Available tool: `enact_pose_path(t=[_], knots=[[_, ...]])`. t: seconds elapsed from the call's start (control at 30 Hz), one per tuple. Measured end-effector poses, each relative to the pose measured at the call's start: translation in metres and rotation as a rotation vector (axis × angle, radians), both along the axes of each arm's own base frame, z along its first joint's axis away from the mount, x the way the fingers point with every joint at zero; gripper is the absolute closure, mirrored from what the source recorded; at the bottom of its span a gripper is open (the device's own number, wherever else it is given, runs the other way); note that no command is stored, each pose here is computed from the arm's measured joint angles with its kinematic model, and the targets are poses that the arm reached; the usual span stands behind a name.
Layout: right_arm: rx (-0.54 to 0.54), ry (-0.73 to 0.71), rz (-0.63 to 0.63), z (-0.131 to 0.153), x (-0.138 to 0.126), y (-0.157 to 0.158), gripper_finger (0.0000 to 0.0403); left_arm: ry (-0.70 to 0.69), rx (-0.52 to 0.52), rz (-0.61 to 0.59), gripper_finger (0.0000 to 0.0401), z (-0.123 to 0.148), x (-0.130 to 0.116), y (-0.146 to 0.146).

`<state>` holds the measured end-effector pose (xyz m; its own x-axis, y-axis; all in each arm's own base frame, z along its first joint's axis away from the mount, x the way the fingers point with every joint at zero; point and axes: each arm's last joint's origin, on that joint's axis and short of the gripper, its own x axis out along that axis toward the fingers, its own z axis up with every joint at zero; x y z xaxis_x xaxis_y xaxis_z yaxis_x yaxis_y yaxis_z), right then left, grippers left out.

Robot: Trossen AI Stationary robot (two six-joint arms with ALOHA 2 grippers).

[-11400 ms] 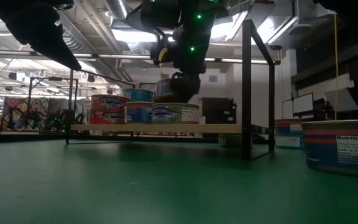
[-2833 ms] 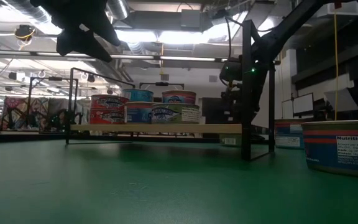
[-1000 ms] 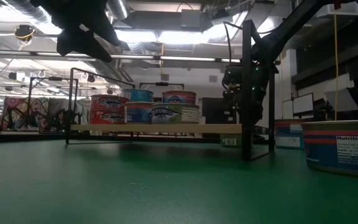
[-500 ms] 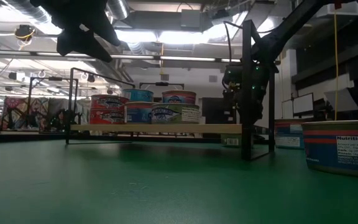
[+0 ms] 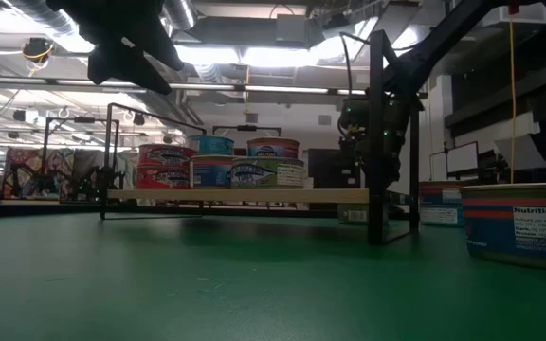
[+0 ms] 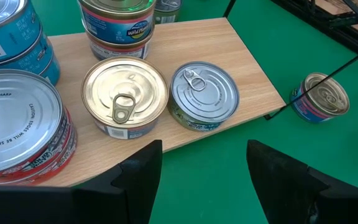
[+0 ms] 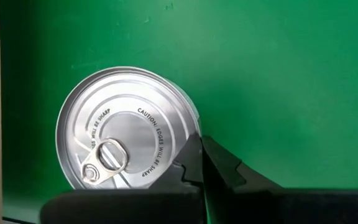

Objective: Stack canned seafood by type on shelf
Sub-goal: Stack the green can on top of the green can on the shelf

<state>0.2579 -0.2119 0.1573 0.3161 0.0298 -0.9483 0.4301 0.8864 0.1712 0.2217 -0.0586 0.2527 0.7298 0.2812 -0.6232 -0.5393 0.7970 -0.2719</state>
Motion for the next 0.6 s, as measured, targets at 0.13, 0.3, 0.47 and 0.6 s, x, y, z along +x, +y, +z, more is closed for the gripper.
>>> enact_pose_path(t=[0.13,0.3,0.47,0.6], knots=[[-0.01,-0.012,-0.001,0.008,0.004,-0.004,0.0402,0.0,0.001,0.0,0.0174,0.0,0.0,0.0],[-0.027,-0.017,-0.003,0.016,0.009,-0.008,0.0402,0.0,0.001,0.0,0.0174,0.0,0.0,0.0],[-0.032,-0.022,-0.005,0.017,0.01,-0.009,0.0403,0.001,0.001,0.0,0.0174,0.0,0.0,0.0],[-0.032,-0.025,-0.005,0.018,0.01,-0.009,0.0403,0.001,0.001,0.0,0.0174,0.0,0.0,0.0]])
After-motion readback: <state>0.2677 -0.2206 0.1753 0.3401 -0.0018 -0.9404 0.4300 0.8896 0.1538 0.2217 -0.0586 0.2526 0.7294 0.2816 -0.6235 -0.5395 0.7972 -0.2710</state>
